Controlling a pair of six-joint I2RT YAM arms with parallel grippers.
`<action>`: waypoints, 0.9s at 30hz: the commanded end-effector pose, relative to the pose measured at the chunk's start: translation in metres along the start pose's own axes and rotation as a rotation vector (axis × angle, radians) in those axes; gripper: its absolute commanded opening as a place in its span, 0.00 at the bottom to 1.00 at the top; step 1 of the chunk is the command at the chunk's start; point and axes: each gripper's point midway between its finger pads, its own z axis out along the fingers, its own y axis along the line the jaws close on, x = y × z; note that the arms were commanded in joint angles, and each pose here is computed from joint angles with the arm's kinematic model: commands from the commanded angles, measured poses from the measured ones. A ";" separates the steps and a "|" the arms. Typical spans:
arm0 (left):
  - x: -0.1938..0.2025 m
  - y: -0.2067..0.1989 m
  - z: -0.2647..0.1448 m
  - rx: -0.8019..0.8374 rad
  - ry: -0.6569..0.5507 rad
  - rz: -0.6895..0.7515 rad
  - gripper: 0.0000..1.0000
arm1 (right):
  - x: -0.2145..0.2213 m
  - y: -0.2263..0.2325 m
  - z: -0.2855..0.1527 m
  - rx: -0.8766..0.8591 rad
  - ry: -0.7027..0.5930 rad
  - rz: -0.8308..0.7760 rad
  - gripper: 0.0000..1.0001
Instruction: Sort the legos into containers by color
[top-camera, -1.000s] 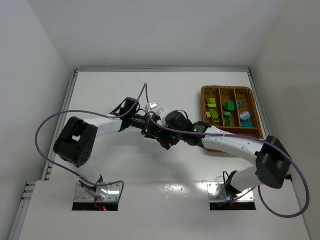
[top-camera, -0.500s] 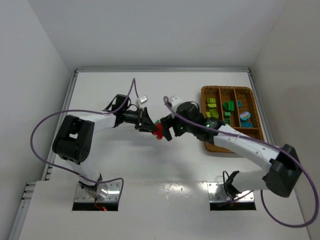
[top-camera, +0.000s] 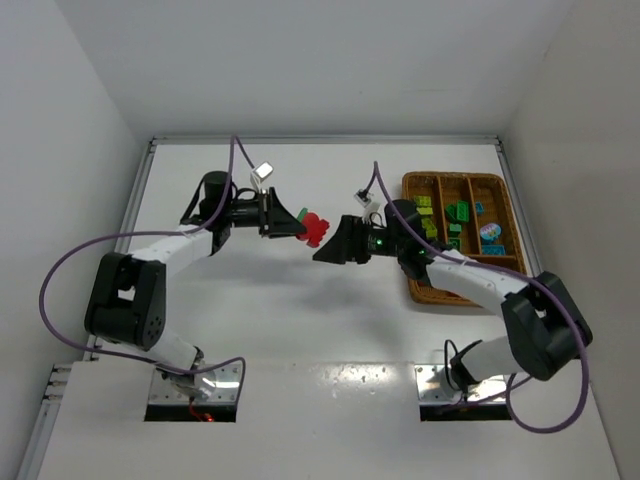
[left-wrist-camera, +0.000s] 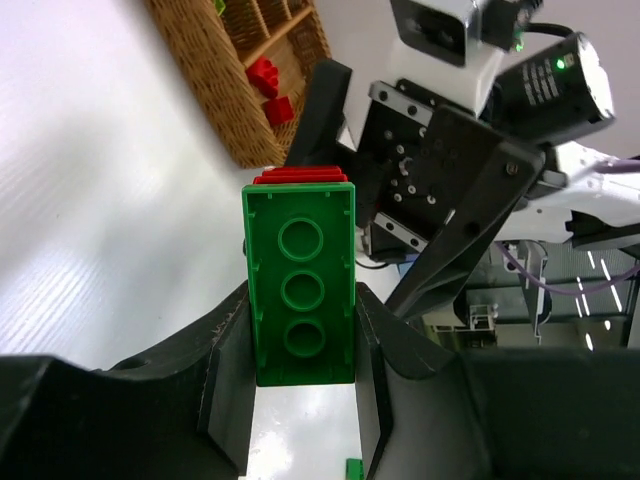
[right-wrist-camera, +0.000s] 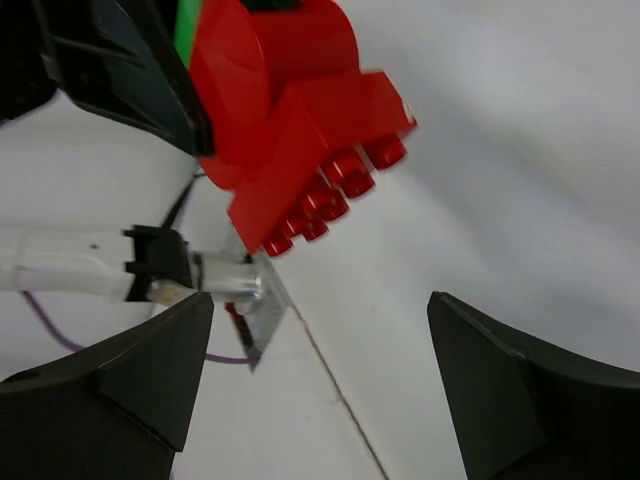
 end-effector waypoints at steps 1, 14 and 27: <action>-0.005 -0.026 -0.004 0.066 -0.003 0.081 0.00 | -0.036 0.052 -0.004 -0.279 -0.105 -0.025 0.89; -0.004 -0.038 -0.008 0.076 0.015 0.113 0.00 | -0.072 0.055 0.012 -0.417 -0.160 0.014 0.52; -0.013 -0.018 -0.012 0.000 -0.009 0.053 0.00 | -0.059 0.004 -0.017 -0.126 -0.155 -0.009 0.15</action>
